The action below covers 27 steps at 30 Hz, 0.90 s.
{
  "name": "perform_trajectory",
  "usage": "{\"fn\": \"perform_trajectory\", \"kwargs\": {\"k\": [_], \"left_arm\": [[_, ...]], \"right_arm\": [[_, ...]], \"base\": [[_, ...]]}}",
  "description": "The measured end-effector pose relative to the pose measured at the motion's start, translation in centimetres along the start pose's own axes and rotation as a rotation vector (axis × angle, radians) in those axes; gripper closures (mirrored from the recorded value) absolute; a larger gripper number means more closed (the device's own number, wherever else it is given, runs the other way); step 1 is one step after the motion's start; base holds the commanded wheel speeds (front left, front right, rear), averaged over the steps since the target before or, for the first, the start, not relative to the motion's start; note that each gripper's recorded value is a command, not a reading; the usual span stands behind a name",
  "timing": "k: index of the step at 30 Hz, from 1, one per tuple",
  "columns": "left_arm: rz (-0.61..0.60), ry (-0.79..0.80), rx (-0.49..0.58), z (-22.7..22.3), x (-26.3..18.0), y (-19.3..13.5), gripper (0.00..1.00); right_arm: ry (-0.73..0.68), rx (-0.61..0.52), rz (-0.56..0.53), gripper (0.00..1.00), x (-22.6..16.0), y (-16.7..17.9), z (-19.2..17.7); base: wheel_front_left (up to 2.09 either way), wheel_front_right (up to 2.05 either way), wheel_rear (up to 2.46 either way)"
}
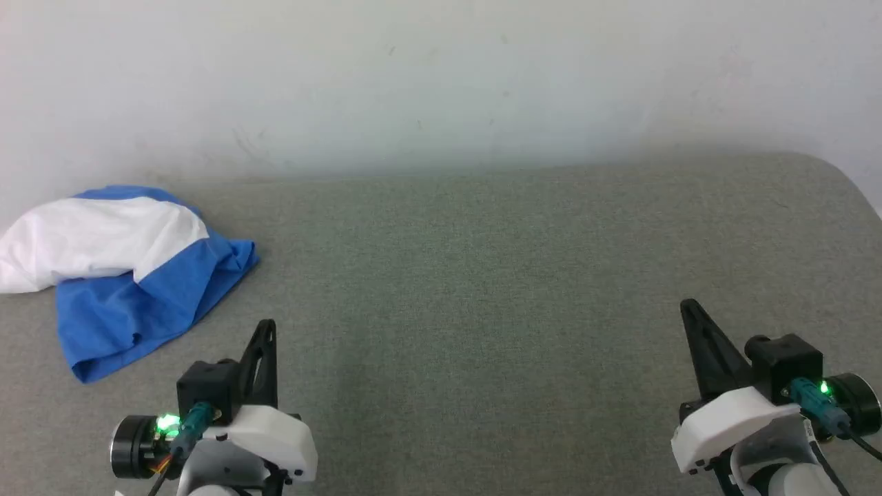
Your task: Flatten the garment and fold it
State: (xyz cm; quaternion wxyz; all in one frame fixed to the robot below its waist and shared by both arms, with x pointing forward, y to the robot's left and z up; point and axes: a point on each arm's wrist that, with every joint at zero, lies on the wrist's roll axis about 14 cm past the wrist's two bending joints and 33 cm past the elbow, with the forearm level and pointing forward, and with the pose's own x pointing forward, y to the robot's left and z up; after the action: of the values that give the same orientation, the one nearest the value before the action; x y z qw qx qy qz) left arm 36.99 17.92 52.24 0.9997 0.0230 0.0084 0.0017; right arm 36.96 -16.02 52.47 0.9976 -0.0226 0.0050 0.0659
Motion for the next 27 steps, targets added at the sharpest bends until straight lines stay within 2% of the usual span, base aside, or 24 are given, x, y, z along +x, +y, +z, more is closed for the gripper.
{"fn": "perform_trajectory", "kwargs": {"k": [21,22,27], "left_arm": [[0.000,0.000,0.000,0.00,0.00,0.01,1.00],[0.000,0.000,0.000,-0.01,0.00,0.00,0.00],[0.000,0.002,-0.001,-0.09,-0.01,0.01,0.00]], "right_arm": [[0.000,0.000,0.000,1.00,0.00,0.01,0.00],[0.000,0.000,0.000,0.00,0.00,0.01,0.00],[0.000,0.000,0.000,0.00,-0.01,-0.01,-0.01]], "base": [[0.00,0.00,0.00],[0.00,0.00,0.00],[0.00,0.00,0.00]]}}
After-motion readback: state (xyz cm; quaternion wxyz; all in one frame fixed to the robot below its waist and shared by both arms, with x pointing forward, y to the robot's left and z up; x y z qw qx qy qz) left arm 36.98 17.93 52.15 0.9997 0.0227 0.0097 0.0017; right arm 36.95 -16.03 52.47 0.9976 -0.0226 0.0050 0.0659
